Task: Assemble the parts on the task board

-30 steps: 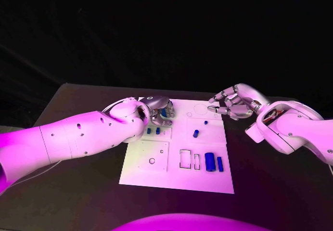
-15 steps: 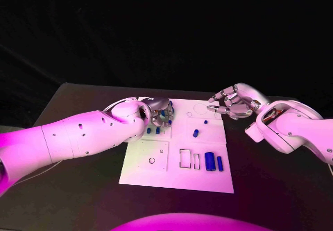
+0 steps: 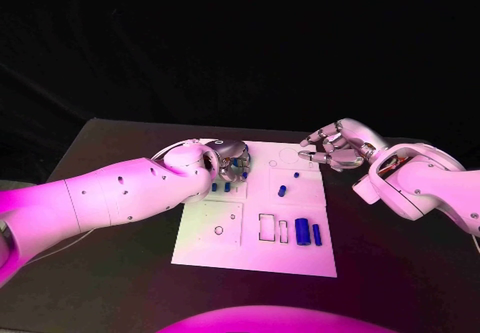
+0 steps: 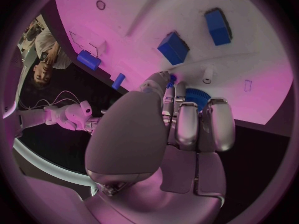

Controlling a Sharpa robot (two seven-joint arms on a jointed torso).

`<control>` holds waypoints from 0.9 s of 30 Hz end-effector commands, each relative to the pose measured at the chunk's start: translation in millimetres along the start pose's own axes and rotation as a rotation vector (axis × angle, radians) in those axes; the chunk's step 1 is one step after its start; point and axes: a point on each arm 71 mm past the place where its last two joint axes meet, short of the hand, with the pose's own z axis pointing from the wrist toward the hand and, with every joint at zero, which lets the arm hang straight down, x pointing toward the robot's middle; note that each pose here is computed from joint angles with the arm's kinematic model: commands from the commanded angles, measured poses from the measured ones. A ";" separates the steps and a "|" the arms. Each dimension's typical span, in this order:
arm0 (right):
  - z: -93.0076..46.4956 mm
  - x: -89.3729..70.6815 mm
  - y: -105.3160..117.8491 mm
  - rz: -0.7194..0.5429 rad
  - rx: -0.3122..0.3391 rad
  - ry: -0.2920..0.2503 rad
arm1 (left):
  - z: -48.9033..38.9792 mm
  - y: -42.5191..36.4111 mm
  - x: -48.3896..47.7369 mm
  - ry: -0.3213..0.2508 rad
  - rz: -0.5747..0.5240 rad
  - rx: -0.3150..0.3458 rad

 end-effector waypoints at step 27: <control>0.5 2.2 1.0 -0.001 -0.008 0.018 | 4.4 -2.6 4.7 0.046 -0.003 0.009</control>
